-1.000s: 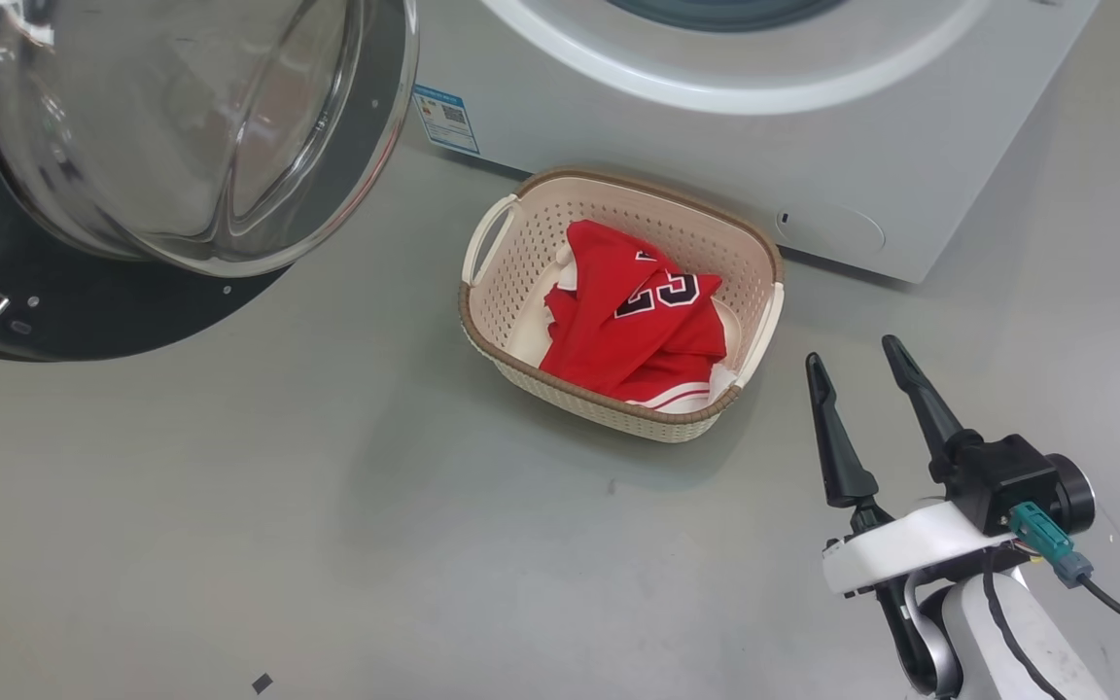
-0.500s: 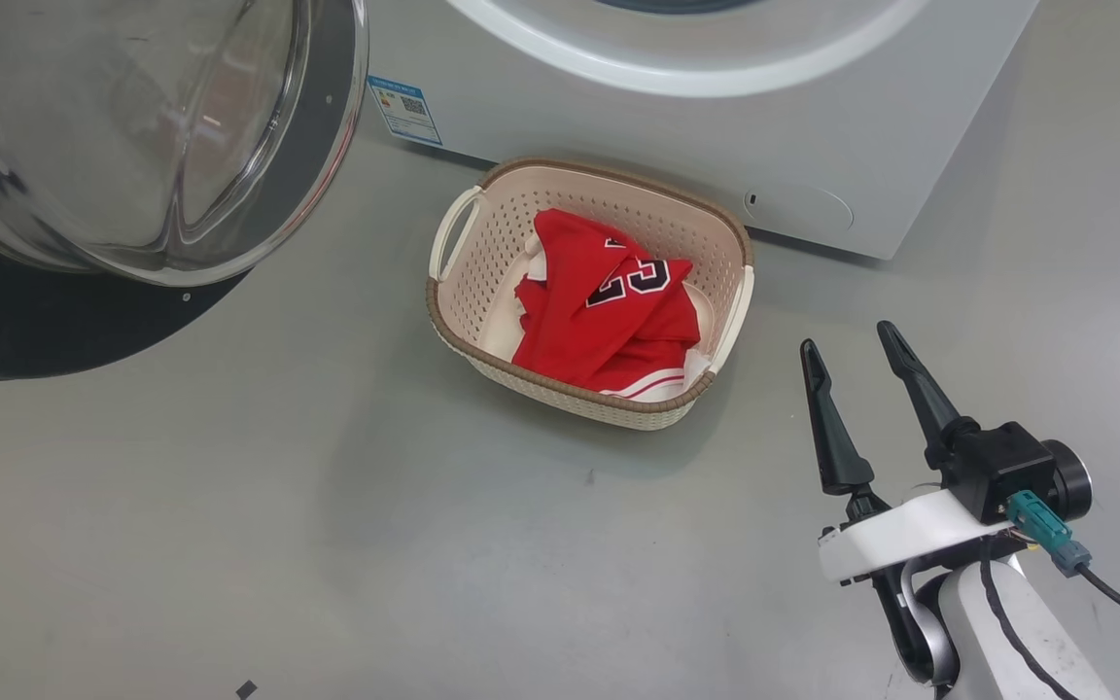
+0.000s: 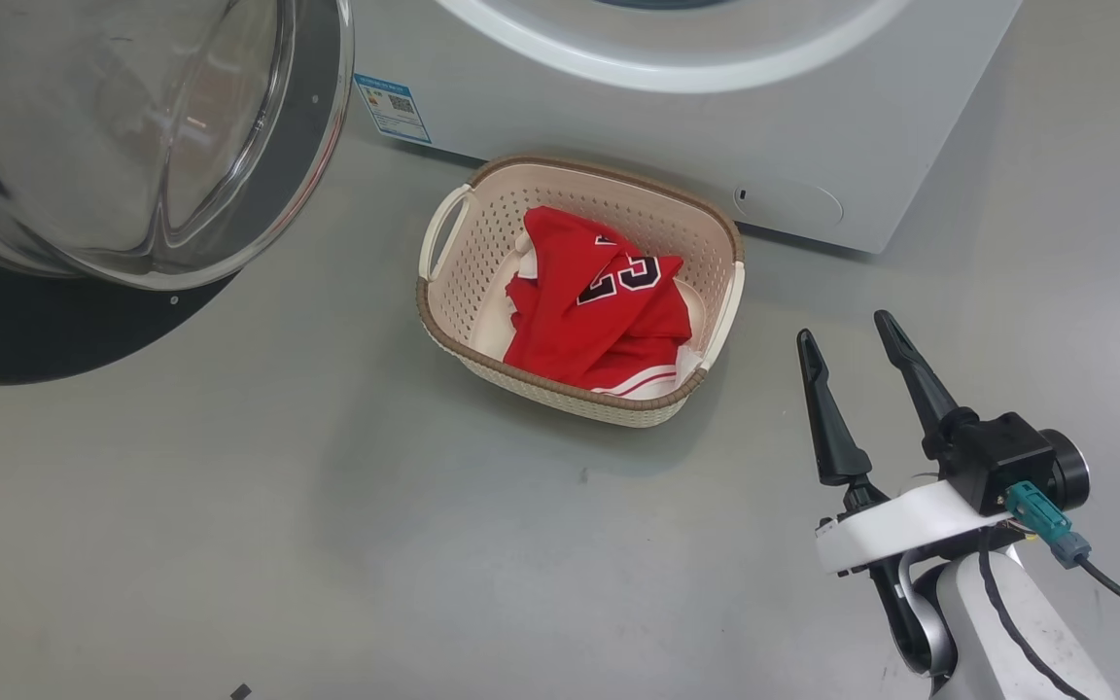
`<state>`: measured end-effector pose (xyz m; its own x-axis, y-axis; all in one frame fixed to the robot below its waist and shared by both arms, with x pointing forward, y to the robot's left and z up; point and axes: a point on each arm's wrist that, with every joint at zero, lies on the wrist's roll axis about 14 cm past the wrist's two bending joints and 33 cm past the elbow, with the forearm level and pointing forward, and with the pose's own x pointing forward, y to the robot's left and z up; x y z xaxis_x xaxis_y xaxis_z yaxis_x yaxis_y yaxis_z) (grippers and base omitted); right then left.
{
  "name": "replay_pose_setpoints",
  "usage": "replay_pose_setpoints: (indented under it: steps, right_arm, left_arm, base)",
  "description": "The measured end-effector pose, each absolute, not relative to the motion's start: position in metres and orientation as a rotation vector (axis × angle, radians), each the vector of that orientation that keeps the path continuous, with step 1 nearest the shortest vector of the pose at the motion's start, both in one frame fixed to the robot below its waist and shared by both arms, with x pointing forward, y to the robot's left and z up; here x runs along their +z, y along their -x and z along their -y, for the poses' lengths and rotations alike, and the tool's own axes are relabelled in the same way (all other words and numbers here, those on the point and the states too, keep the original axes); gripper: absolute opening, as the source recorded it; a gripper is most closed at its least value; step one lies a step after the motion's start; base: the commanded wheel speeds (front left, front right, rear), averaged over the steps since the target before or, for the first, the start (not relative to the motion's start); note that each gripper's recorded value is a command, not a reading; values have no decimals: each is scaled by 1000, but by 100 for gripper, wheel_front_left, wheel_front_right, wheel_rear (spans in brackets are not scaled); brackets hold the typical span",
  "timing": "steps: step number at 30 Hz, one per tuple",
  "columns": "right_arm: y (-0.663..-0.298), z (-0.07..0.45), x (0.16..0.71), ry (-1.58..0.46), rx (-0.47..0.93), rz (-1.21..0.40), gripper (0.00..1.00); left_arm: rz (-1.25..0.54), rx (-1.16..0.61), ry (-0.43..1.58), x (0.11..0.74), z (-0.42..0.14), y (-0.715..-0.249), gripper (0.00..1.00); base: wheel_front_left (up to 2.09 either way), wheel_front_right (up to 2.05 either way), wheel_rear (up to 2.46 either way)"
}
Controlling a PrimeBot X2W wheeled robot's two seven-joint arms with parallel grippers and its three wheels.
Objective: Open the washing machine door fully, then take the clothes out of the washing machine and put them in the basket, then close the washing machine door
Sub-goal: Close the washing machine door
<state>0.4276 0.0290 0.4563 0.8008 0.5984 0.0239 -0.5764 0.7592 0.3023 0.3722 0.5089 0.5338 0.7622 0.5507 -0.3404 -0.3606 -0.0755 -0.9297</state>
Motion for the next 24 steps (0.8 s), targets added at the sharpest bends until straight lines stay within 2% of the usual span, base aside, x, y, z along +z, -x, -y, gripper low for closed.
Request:
replay_pose_setpoints:
  steps: [7,24]
  right_arm:
    - [-427,-27,456,-303,636,-77,100]
    - [-430,-17,452,-299,604,-82,100]
  left_arm:
    - [119,780,1546,515,-502,-376,0]
    - [79,791,1577,514,-501,-396,0]
  base:
    - [0,0,0]
    - [0,0,0]
